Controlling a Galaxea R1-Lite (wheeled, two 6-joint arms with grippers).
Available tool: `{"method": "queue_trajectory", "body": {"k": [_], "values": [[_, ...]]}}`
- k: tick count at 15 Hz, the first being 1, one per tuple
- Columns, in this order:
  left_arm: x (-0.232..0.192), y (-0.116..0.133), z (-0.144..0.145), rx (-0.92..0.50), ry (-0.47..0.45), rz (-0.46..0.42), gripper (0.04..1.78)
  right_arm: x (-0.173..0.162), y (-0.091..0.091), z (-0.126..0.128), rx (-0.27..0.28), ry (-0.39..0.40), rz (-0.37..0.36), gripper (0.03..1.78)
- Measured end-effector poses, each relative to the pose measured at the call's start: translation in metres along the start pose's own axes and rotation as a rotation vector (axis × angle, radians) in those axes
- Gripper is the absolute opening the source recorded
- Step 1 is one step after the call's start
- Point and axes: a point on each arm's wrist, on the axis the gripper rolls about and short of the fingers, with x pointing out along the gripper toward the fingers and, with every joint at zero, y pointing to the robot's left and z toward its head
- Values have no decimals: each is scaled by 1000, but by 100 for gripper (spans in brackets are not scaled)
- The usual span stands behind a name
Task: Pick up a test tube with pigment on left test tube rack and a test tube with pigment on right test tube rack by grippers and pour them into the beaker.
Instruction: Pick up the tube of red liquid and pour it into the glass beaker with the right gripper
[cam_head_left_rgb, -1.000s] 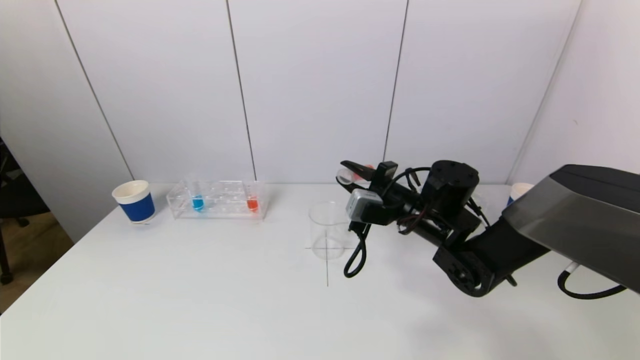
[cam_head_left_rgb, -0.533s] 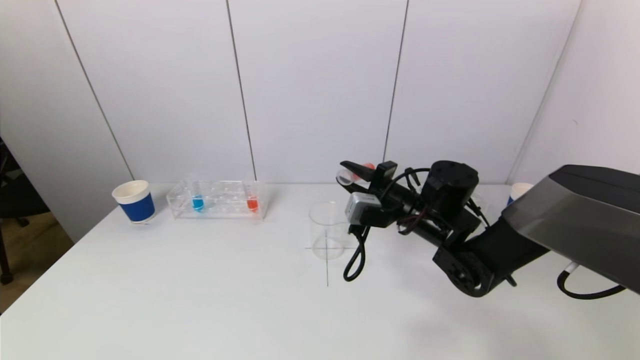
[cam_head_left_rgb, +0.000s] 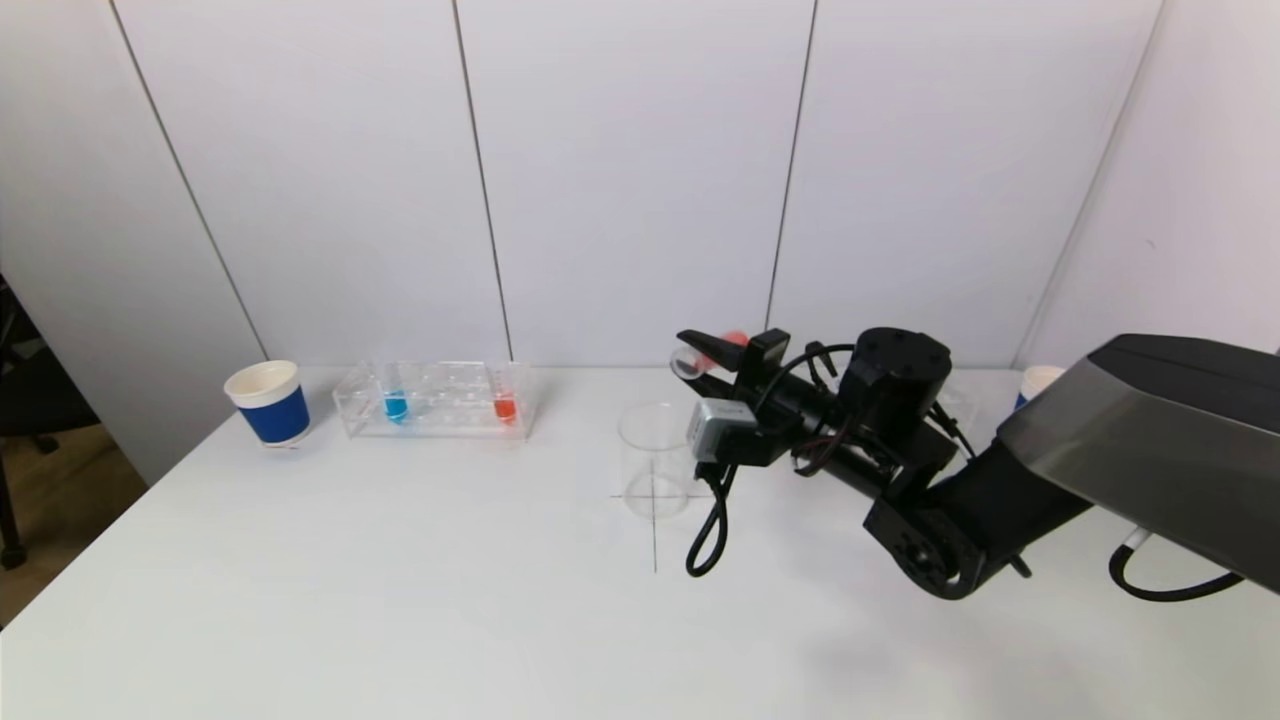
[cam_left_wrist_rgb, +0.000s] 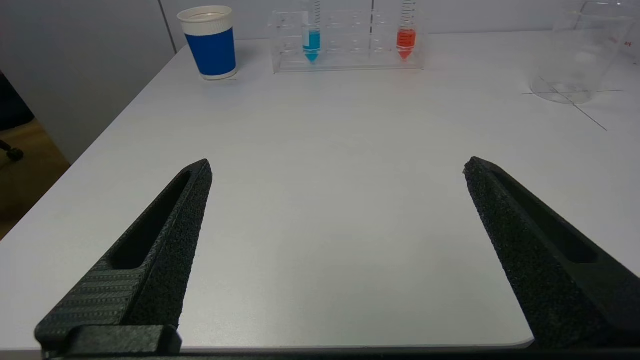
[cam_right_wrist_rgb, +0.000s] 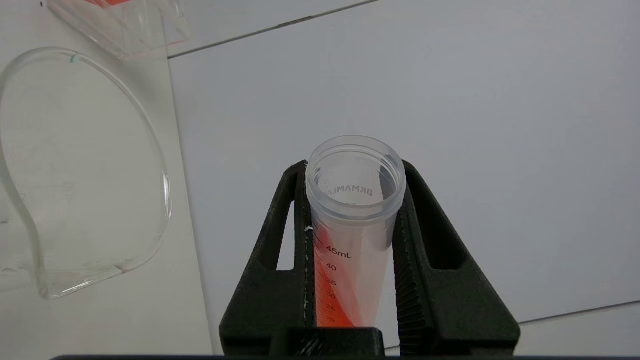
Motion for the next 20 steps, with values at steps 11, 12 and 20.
{"method": "queue_trajectory", "body": {"k": [11,12,20], "values": [[0,0,0,0,0,0,176,-4,11,-4,-55,19,31,50],[0,0,0,0,0,0,176,-4,13,-5,-58,22,35,50],[0,0,0,0,0,0,176,-3,16,-8,-132,52,47,50]]}}
